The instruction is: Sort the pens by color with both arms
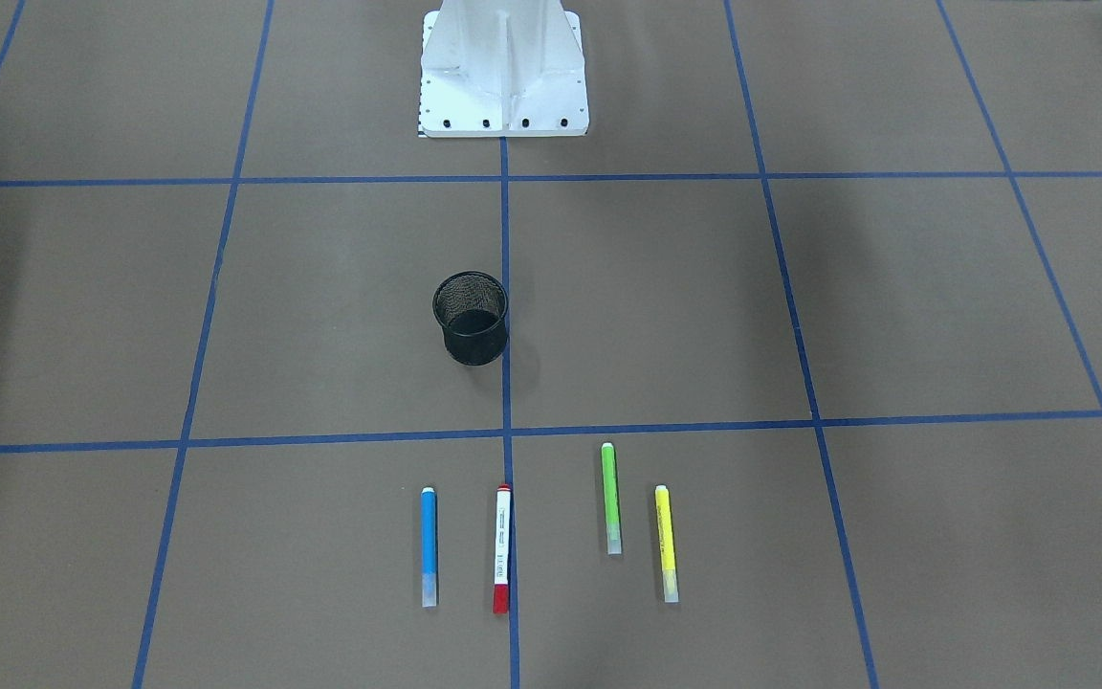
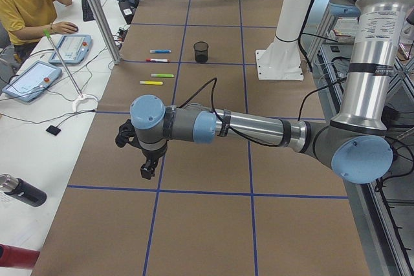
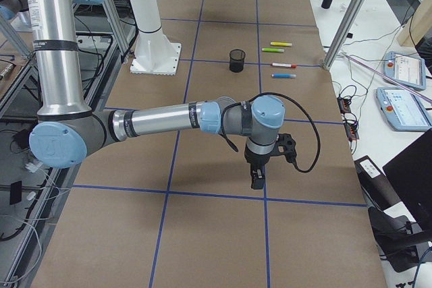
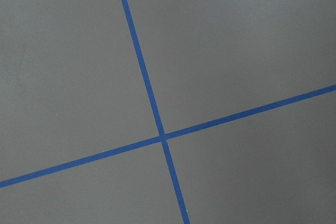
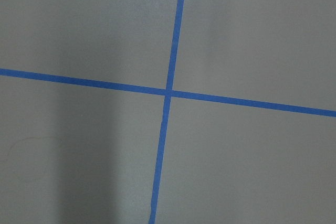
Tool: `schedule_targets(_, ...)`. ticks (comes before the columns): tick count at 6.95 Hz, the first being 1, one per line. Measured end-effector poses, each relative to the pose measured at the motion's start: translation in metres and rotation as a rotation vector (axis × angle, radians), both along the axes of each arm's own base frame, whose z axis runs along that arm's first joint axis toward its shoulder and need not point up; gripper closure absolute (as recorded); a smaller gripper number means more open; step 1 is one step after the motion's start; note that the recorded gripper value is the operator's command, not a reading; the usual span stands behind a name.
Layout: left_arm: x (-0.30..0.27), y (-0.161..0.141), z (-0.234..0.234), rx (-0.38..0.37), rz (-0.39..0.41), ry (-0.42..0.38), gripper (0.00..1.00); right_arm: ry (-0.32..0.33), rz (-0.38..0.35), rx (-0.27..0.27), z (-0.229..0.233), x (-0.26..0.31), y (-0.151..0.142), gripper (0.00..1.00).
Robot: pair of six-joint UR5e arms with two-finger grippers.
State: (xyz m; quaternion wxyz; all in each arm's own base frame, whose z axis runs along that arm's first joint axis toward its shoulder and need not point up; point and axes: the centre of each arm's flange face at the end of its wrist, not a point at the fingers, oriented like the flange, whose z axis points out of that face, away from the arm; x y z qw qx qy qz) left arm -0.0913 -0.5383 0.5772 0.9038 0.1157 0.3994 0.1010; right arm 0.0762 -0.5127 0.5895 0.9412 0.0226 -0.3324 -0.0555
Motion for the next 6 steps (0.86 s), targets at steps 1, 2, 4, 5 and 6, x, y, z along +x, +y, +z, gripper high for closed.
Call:
schedule_targets(1, 0.0000, 0.0007, 0.0007, -0.002, 0.000, 0.000, 0.00, 0.000, 0.000, 0.003, -0.0011, 0.0000, 0.0000, 0.00)
schedule_targets(2, 0.0000, 0.0008, 0.0009, -0.002, -0.001, 0.000, 0.00, 0.000, 0.000, 0.006, -0.0026, 0.0000, 0.0000, 0.00)
schedule_targets(4, 0.0005, 0.0010, 0.0013, -0.003, 0.000, 0.000, 0.00, 0.000, 0.000, 0.008, -0.0038, 0.0000, 0.0000, 0.00)
schedule_targets(5, 0.0008, 0.0009, 0.0014, -0.003, 0.001, 0.000, 0.00, 0.000, -0.001, 0.009, -0.0040, 0.0000, 0.0000, 0.00)
schedule_targets(6, 0.0008, 0.0011, 0.0017, -0.004, 0.001, 0.000, 0.00, 0.000, -0.001, 0.010, -0.0040, 0.0000, 0.0000, 0.00)
